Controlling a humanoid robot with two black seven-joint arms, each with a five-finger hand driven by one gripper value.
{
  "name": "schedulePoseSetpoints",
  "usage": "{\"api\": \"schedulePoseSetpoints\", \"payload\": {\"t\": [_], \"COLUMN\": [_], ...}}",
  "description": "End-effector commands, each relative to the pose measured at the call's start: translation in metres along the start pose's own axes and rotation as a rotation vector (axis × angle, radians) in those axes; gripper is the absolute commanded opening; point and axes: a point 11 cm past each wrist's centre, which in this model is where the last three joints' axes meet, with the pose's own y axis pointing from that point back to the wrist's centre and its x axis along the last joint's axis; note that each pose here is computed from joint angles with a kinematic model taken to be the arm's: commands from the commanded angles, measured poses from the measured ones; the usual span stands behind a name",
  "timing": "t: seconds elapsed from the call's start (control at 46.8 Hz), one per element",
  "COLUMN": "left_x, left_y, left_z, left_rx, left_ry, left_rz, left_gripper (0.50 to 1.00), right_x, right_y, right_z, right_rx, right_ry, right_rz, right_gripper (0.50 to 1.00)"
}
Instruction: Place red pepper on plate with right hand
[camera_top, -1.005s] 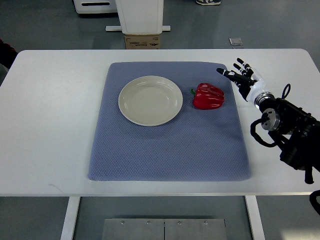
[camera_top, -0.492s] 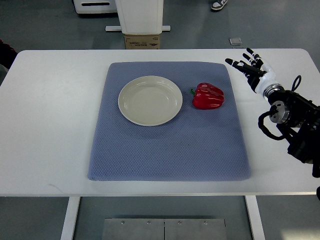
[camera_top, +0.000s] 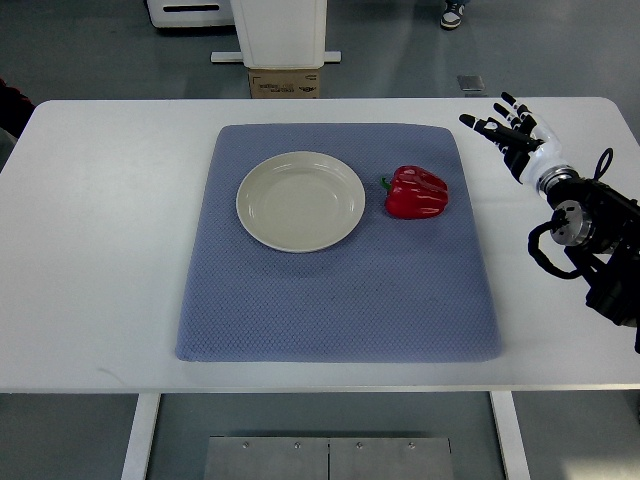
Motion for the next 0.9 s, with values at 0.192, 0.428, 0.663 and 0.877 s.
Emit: {"api": "schedulePoseSetpoints", "payload": {"t": [0.192, 0.428, 0.663, 0.877], "left_x": [0.000, 0.000, 0.000, 0.000], "left_y": [0.000, 0.000, 0.000, 0.000], "left_z": [0.000, 0.000, 0.000, 0.000], "left_rx": [0.000, 0.000, 0.000, 0.000], "left_ry": [0.000, 0.000, 0.000, 0.000], "left_rz": [0.000, 0.000, 0.000, 0.000], "left_gripper": [1.000, 1.000, 1.000, 1.000], "right_x": [-0.001, -0.001, -0.006, -0.033], "right_y": [-0.001, -0.001, 0.001, -0.001], "right_z": [-0.003, -0.006, -0.011, -0.023], "right_rx": [0.006, 0.030, 0.029, 0.047], "right_ry": [0.001, 0.008, 0.075, 0.204], "right_rz": [-0.001, -0.006, -0.077, -0.182], "right_gripper": [1.000, 1.000, 1.000, 1.000]}}
